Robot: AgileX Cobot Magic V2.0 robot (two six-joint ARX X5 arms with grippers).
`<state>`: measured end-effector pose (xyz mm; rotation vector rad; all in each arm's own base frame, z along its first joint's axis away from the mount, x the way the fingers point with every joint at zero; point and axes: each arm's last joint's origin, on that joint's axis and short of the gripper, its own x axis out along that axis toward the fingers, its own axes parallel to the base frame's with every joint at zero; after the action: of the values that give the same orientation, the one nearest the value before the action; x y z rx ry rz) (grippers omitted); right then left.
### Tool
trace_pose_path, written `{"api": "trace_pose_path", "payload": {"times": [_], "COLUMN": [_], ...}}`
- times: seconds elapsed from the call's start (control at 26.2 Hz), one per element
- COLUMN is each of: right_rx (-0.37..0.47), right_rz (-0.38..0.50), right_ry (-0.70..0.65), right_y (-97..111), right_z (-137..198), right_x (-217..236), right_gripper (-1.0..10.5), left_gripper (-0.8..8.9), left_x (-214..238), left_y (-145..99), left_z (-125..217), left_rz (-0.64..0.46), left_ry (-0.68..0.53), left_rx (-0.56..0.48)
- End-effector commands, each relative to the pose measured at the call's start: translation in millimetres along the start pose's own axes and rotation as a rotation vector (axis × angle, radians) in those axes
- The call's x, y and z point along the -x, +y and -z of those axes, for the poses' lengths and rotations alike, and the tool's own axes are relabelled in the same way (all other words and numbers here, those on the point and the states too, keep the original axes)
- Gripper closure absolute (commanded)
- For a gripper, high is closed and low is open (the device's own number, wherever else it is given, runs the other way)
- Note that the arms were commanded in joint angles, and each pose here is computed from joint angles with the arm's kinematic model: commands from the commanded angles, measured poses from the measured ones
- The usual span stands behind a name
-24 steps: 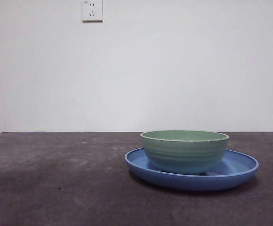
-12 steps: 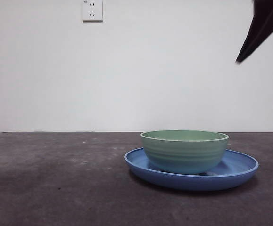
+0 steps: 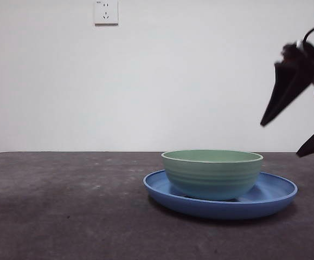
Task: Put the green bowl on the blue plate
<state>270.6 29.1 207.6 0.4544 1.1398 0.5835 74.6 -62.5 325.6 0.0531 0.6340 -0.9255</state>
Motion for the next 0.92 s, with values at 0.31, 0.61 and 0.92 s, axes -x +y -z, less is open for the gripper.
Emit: {"api": "trace_pose_path", "payload": {"times": [0.31, 0.61, 0.92], "right_rx": [-0.025, -0.056, -0.039], "right_rz": [0.007, 0.004, 0.001], "right_ry": [0.060, 0.125, 0.151], "right_y": [-23.6, -39.1, -40.9], "right_z": [-7.5, -4.1, -2.3], "right_x": [-31.4, -50.6, -59.1], "right_gripper": [6.8, 7.6, 8.8], "left_gripper": [1.60, 1.60, 1.60], "left_x": [0.6, 0.6, 0.6], "left_y": [-0.9, -0.9, -0.9], "left_z": [-2.3, -2.2, -2.2], "left_rz": [0.009, 0.009, 0.009], "left_ry": [-0.008, -0.008, -0.007], "left_rx": [-0.014, -0.014, -0.014]}}
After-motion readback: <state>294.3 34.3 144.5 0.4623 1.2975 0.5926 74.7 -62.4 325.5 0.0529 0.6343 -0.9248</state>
